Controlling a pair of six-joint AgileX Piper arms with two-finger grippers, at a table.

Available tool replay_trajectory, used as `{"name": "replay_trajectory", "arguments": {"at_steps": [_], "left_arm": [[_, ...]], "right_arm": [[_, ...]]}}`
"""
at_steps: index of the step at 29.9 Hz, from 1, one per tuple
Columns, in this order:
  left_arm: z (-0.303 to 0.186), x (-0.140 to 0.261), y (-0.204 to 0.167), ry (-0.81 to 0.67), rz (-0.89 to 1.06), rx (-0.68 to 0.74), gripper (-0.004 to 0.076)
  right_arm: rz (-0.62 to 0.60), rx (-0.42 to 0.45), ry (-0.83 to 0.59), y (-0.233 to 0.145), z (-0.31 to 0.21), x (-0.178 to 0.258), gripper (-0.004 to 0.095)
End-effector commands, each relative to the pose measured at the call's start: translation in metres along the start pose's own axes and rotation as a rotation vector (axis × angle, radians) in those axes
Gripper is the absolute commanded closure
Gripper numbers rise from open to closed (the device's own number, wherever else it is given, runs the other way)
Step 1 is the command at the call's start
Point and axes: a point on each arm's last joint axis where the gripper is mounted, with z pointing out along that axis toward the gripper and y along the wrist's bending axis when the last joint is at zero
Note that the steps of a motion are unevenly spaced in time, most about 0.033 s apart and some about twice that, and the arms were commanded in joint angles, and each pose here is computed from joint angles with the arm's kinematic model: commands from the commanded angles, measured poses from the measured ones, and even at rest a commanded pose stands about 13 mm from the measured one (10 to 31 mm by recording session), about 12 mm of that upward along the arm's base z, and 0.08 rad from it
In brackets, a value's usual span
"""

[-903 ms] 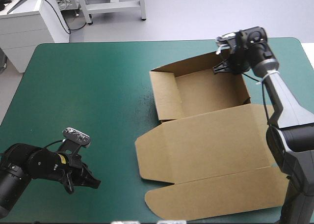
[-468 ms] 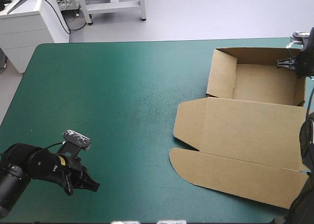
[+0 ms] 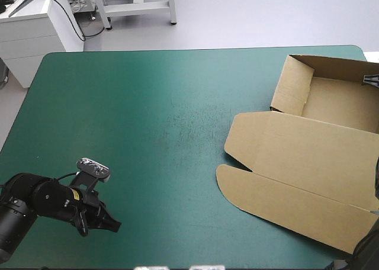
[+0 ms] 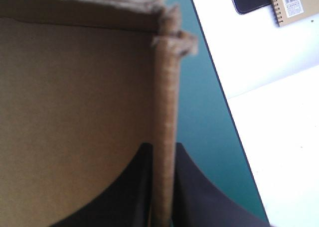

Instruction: Fold the box

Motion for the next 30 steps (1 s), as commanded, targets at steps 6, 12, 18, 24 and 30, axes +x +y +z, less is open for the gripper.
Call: {"name": "replay_trajectory", "arguments": {"at_steps": [6,12,18,24,30], "left_arm": [[-0.008,-0.001,-0.004,-0.013,-0.007,0.028,0.0713],[-0.008,-0.005,-0.003,-0.066,-0.008,0.017,0.0713],[-0.009,-0.016,-0.001,-0.187,-0.010,-0.007,0.0713],[-0.010,-0.019,0.000,-0.219,-0.010,-0.014,0.0713],[-0.010,-0.020,0.000,-0.227,-0.010,-0.015,0.0713]], "right_arm": [[0.002,0.019,-0.145,-0.007,-0.032,-0.009,0.0255],[0.015,-0.021,-0.148,-0.005,-0.046,-0.010,0.0243],[0.032,-0.155,-0.261,0.005,-0.092,-0.013,0.0488],[-0.039,-0.286,-0.354,0.029,-0.131,-0.007,0.0921],[-0.169,-0.417,-0.434,0.084,-0.178,0.007,0.0921]]}}
